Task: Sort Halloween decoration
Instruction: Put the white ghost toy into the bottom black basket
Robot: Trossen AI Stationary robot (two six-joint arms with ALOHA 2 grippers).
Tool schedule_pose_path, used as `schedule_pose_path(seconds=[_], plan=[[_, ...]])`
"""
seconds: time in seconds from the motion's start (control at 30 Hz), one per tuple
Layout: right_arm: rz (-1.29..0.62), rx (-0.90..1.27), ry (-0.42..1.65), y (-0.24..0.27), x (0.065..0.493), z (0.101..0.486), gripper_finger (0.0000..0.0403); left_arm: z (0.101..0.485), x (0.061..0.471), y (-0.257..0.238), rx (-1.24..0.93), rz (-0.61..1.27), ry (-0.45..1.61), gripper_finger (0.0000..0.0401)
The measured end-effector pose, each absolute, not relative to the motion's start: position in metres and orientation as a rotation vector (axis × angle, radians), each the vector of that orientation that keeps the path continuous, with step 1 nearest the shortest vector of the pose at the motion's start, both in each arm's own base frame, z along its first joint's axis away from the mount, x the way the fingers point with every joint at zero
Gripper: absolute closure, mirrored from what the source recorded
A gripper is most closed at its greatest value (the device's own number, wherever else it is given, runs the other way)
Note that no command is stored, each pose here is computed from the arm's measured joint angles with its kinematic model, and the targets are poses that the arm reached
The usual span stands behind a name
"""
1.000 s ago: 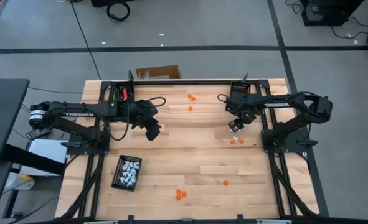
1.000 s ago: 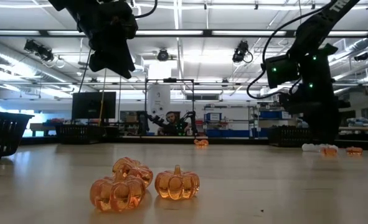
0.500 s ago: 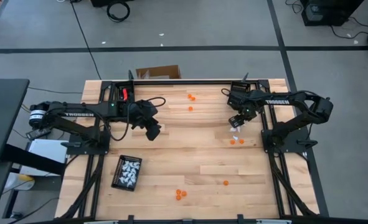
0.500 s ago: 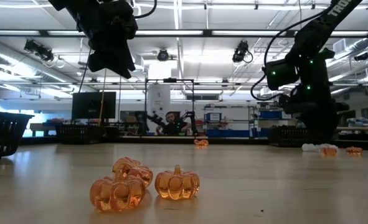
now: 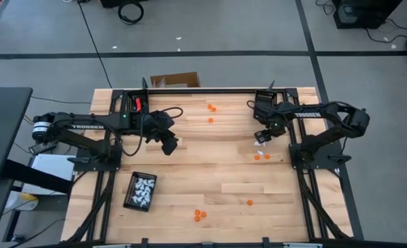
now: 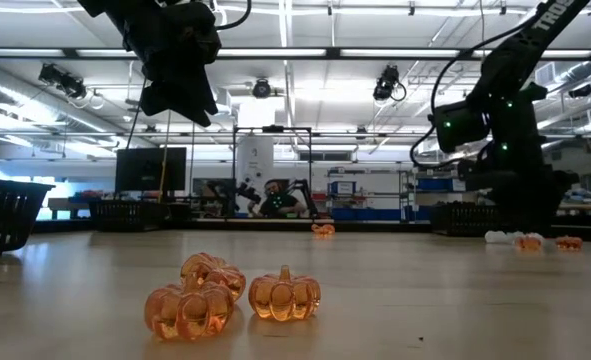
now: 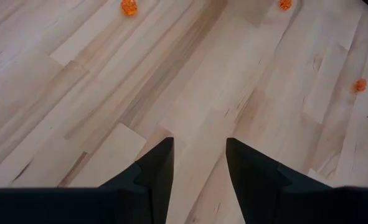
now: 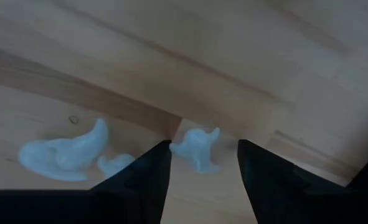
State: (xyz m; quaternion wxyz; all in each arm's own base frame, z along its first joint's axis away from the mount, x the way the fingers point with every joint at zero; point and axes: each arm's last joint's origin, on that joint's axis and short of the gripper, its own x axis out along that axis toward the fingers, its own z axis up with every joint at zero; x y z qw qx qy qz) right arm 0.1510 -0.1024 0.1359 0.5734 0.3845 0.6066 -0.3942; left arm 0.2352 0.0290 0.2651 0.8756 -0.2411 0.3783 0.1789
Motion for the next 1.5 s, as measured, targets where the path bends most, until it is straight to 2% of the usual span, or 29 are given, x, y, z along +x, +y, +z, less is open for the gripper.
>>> schedule_pose_path(seconds=[0.17,0.67,0.77,0.9,1.0,1.23,1.5], plan=[[-0.924,0.896,1.411,-0.102,0.151,0.134,0.0227,0.265,0.235,0.029,-0.504,0.374,0.789,0.0246],[-0.915,0.948,1.364,-0.103,0.153,0.135,0.0338,0.265,0.235,0.029,-0.505,0.374,0.791,0.0246],[-0.897,0.959,1.321,-0.100,0.158,0.141,0.0343,0.264,0.234,0.029,-0.501,0.376,0.810,0.0246],[-0.824,0.971,1.162,-0.094,0.177,0.166,0.0339,0.266,0.226,0.028,-0.499,0.379,0.840,0.0246],[-0.741,0.963,0.989,-0.088,0.201,0.185,0.0336,0.271,0.216,0.027,-0.499,0.381,0.848,0.0246],[-0.447,0.914,0.588,-0.060,0.288,0.214,0.0339,0.290,0.192,0.025,-0.509,0.369,0.765,0.0246],[-0.268,0.820,0.550,-0.018,0.398,0.214,0.0338,0.305,0.170,0.022,-0.488,0.346,0.703,0.0246]])
